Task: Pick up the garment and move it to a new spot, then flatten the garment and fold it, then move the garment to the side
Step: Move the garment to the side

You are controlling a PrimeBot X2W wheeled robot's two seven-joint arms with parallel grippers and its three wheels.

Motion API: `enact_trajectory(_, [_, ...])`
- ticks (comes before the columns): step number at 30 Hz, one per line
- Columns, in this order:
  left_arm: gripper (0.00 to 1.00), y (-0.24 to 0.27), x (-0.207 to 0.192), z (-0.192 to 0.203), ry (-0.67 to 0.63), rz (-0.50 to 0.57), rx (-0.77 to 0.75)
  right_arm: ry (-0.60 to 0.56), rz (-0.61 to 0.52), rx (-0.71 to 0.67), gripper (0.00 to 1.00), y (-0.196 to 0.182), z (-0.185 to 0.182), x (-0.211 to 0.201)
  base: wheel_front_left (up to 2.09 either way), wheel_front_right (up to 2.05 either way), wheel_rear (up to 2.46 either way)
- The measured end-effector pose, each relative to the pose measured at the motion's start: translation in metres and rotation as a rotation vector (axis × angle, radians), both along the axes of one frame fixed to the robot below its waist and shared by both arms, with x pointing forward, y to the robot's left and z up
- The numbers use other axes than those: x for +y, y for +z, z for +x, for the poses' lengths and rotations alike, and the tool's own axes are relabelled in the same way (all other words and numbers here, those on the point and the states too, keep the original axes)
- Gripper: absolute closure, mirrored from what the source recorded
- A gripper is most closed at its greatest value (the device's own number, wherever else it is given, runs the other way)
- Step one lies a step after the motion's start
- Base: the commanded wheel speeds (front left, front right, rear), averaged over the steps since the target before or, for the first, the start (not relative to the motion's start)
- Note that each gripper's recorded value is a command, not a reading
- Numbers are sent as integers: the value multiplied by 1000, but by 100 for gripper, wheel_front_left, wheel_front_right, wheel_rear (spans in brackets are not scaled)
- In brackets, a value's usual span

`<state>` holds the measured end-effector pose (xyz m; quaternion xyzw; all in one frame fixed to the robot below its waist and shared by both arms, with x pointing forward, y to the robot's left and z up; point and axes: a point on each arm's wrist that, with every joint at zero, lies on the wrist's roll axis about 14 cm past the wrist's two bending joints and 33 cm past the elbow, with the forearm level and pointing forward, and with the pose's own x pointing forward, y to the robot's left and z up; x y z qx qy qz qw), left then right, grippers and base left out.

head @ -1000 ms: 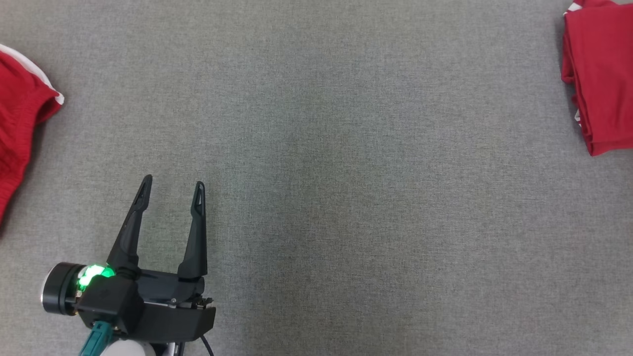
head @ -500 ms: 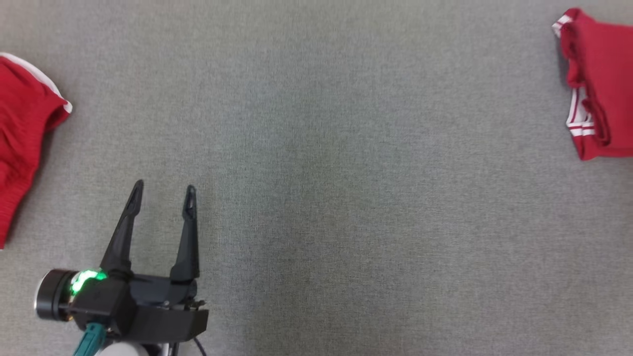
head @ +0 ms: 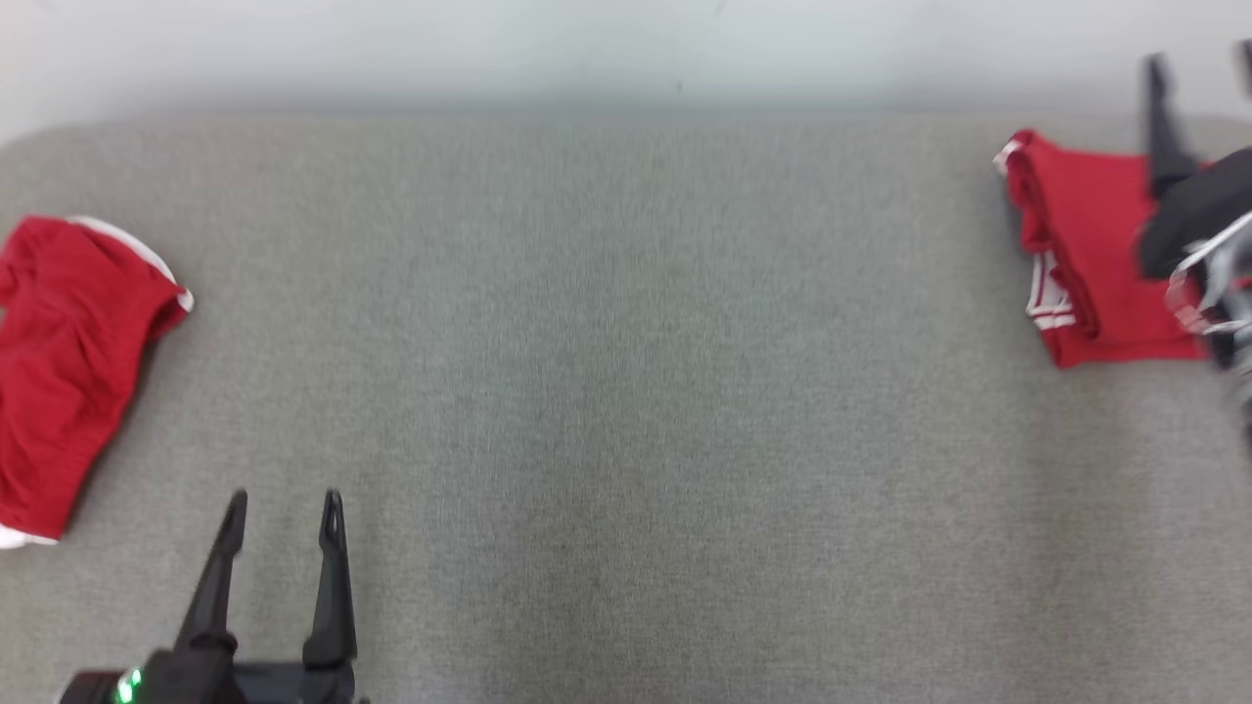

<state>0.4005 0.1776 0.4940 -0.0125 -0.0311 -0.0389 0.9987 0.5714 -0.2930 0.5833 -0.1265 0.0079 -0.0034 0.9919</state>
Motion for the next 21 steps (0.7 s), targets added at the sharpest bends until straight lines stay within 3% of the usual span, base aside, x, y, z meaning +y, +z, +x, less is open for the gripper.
enact_trajectory(3, [0,3,3,-12,15,4,-2,70,52,-76,0,8,-16,32,0,0,0])
enact_trajectory(11, [0,15,11,-34,41,11,-31,165,183,-170,0,-11,-84,93,0,0,0])
enact_trajectory(21, [0,25,15,-55,54,22,-60,149,298,-160,0,-44,-159,121,0,0,0])
